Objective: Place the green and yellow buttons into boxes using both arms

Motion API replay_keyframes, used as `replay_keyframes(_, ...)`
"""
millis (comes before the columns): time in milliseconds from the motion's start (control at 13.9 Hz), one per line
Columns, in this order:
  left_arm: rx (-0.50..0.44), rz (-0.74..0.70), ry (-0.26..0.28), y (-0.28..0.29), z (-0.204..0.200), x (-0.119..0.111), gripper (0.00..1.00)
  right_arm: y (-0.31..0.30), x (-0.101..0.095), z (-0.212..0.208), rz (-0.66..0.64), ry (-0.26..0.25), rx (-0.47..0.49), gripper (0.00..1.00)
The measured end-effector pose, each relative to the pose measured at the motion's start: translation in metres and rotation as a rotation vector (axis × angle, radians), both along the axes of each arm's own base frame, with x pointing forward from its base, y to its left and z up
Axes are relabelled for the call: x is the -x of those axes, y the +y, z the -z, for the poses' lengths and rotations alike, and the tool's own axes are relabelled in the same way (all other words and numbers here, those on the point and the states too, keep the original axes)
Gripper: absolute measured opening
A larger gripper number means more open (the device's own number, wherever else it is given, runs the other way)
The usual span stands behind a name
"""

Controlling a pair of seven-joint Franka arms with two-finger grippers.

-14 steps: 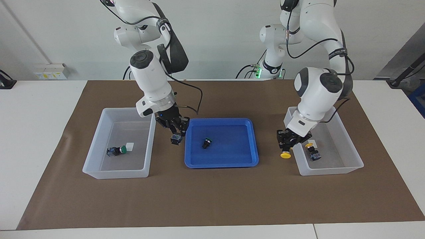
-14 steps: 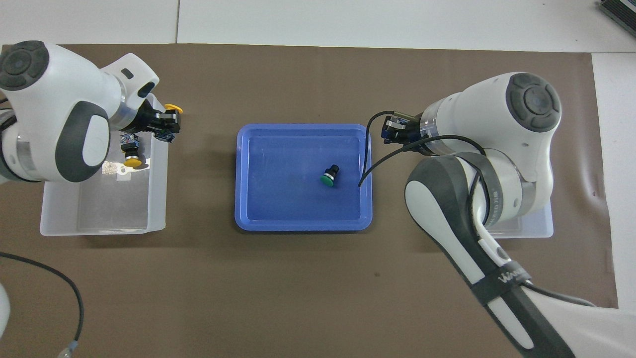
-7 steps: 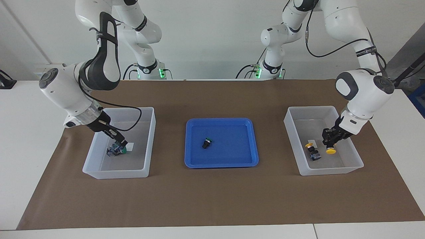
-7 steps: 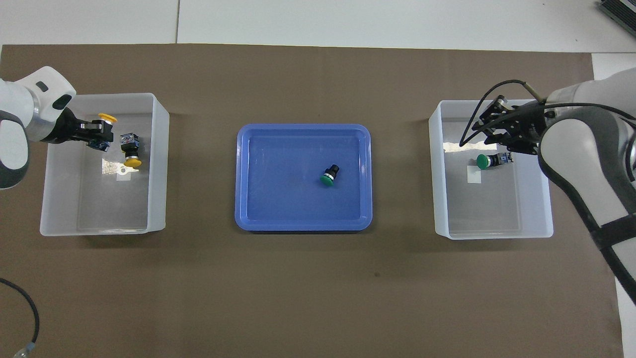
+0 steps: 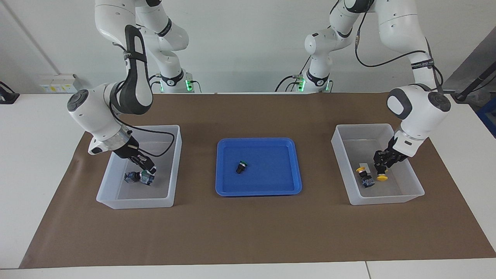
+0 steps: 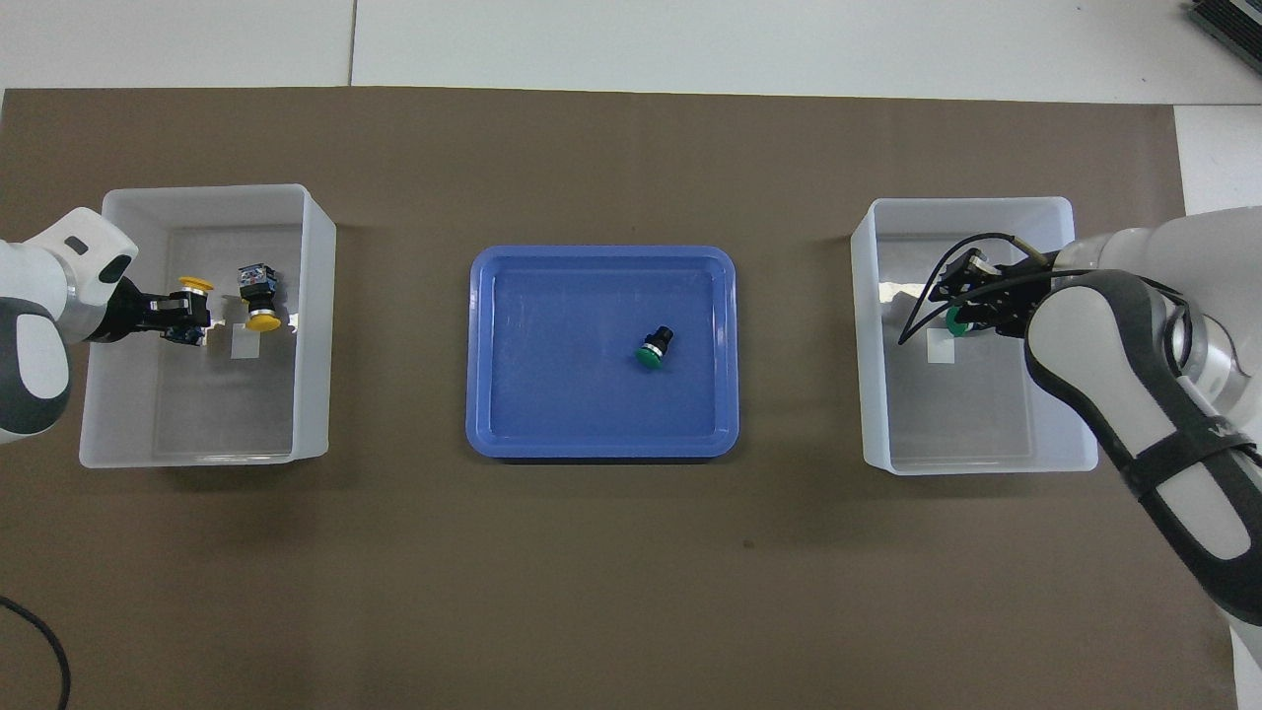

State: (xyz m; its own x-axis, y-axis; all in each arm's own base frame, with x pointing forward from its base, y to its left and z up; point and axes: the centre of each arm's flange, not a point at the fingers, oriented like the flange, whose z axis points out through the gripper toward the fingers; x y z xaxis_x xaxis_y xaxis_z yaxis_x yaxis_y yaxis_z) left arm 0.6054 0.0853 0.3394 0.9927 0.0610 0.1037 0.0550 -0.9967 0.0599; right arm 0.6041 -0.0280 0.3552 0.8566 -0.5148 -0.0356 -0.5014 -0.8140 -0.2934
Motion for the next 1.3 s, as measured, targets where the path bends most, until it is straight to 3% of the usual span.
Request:
replay_keyframes(144, 0.005, -0.027, -0.010, -0.007, -0.004, -0.003, 0.75, 0.001, 0.000, -0.002, -0.090, -0.028, 0.011, 0.95)
replay_keyframes(216, 0.006, -0.029, -0.012, -0.012, -0.008, -0.006, 0.75, 0.003, -0.001, -0.005, -0.144, -0.049, 0.017, 1.00)
replay_keyframes(433, 0.014, -0.018, 0.019, -0.018, -0.042, -0.019, 0.75, 0.031, -0.008, -0.038, -0.293, -0.093, 0.036, 1.00)
replay_keyframes(577, 0.020, 0.005, 0.056, -0.027, -0.084, -0.028, 0.77, 0.072, -0.013, -0.072, -0.432, -0.122, 0.135, 1.00)
replay_keyframes(649, 0.022, 0.014, 0.075, -0.036, -0.105, -0.031, 0.82, 0.094, -0.013, -0.085, -0.470, -0.133, 0.184, 1.00)
replay_keyframes(1010, 0.023, 0.008, 0.182, -0.093, -0.190, -0.021, 0.89, 0.165, -0.008, -0.126, -0.508, -0.113, 0.265, 1.00)
replay_keyframes(1082, 0.015, 0.017, 0.188, -0.108, -0.201, -0.017, 0.98, 0.168, -0.008, -0.137, -0.516, -0.107, 0.290, 1.00)
replay_keyframes(1299, -0.005, 0.044, 0.169, -0.130, -0.246, 0.005, 1.00, 0.149, -0.010, -0.186, -0.493, -0.086, 0.311, 1.00)
